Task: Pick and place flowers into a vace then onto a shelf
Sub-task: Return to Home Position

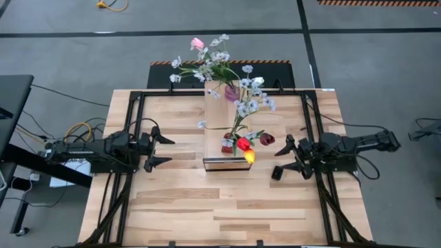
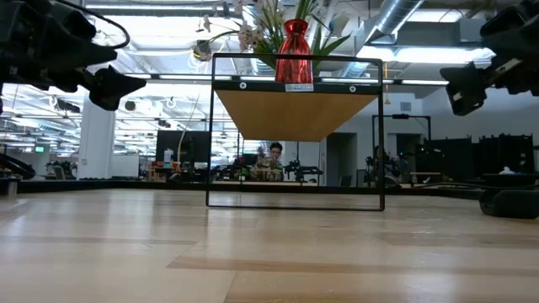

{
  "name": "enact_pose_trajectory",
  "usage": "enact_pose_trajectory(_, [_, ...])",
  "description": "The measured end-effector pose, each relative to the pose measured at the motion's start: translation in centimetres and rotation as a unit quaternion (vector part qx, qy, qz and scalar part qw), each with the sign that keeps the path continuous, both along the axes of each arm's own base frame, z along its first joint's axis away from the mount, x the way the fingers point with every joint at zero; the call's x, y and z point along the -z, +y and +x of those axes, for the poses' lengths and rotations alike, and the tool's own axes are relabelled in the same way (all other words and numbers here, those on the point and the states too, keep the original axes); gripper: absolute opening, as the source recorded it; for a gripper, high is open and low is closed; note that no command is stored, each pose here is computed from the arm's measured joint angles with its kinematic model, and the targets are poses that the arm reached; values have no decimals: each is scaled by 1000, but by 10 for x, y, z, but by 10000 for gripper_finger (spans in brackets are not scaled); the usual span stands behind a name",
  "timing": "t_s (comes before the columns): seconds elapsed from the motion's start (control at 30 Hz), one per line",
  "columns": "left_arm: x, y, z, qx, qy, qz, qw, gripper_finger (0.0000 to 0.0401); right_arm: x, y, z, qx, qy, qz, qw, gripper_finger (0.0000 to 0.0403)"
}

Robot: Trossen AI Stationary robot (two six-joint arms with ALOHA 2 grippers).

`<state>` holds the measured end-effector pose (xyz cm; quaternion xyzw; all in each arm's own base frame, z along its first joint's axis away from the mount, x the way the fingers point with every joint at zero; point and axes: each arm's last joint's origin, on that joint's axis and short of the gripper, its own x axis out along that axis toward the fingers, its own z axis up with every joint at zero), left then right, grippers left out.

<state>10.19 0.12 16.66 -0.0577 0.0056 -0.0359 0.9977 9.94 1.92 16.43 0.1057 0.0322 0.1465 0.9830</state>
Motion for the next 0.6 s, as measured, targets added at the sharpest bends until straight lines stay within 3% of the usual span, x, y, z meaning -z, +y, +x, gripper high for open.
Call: enact_pose_trajectory(0.6, [2,0,0,-5,6,-3,1000,332,0,3,-1,-15,-3,-5,1000,256])
